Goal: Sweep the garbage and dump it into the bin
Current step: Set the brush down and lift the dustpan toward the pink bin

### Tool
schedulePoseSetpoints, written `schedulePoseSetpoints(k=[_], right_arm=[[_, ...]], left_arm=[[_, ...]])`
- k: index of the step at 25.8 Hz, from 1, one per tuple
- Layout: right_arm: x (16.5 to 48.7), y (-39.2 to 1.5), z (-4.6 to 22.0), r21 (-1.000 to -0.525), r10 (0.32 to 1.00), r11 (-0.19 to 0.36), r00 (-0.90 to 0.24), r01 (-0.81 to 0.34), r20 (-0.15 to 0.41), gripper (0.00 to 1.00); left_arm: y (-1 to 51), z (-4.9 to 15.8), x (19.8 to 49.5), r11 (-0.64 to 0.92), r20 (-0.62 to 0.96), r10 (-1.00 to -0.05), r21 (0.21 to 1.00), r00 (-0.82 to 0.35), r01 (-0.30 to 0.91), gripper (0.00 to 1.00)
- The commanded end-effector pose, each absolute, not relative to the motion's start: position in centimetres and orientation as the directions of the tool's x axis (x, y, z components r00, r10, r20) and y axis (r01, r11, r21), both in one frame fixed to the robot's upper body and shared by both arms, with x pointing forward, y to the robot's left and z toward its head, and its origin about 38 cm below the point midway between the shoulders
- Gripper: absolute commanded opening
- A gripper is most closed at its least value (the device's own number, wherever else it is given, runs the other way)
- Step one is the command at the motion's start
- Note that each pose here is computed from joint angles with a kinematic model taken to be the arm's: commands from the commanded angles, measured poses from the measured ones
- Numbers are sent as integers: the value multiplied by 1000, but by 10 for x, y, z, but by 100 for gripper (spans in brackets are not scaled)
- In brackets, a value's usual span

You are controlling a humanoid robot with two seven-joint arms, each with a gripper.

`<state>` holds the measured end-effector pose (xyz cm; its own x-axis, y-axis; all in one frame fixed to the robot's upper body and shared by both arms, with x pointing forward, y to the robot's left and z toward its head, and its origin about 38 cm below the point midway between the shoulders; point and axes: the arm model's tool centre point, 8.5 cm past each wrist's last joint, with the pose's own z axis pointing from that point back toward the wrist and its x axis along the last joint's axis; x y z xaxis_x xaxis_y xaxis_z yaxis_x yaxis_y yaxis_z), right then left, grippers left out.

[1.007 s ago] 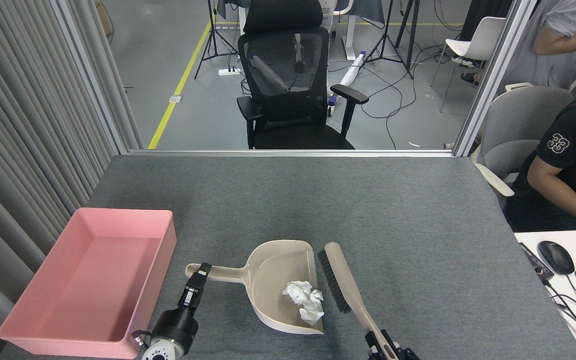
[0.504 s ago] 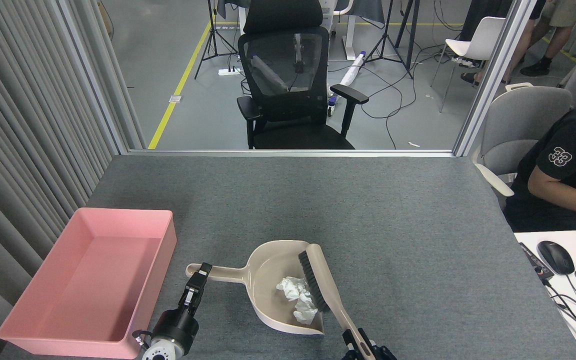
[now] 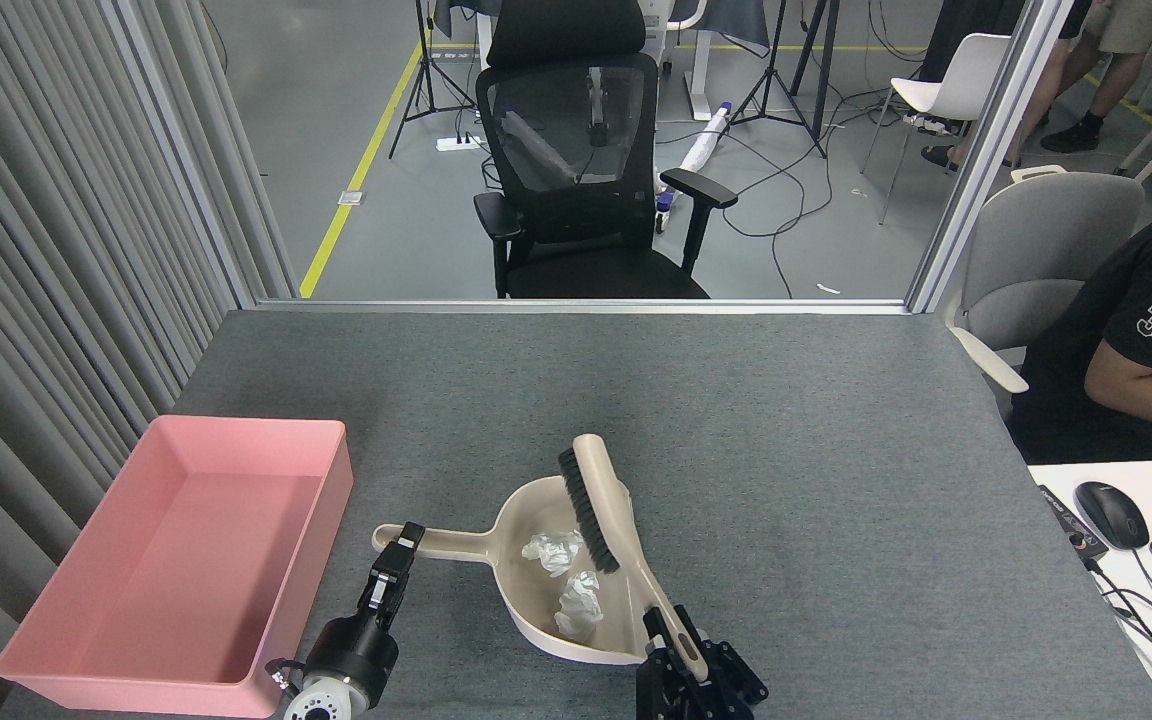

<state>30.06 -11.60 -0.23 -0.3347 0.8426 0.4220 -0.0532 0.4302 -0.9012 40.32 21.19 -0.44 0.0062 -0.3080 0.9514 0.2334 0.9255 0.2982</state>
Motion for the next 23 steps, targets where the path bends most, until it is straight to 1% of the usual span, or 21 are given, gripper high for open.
schedulePoseSetpoints(k=[1, 3, 5, 7, 9, 12, 18, 23], right_arm=[[303, -164, 0, -894, 855, 449, -291, -1, 429, 0], [303, -203, -2, -908, 883, 419, -246, 25, 401, 0], [300, -239, -2, -925, 908, 378, -215, 44, 361, 0], [296, -264, -2, -935, 920, 350, -203, 48, 334, 0], [292, -280, -6, -945, 930, 325, -196, 36, 312, 0], [278, -293, -17, -956, 939, 294, -182, -9, 291, 0], [270, -294, -24, -958, 944, 284, -165, -34, 286, 0], [269, -295, -25, -957, 944, 289, -156, -35, 291, 0]], left_arm=[[211, -4, 403, 930, 955, -296, 287, 8, 231, 17], [212, -5, 403, 938, 961, -275, 265, 16, 224, 17], [214, -5, 404, 949, 969, -245, 233, 31, 213, 17], [214, -2, 405, 950, 970, -241, 230, 25, 210, 17], [215, 6, 407, 951, 970, -242, 233, 19, 204, 17], [215, 14, 411, 951, 969, -245, 236, 19, 200, 17], [216, 28, 416, 952, 969, -248, 244, 2, 187, 17], [221, 50, 425, 949, 965, -260, 259, -14, 182, 17]])
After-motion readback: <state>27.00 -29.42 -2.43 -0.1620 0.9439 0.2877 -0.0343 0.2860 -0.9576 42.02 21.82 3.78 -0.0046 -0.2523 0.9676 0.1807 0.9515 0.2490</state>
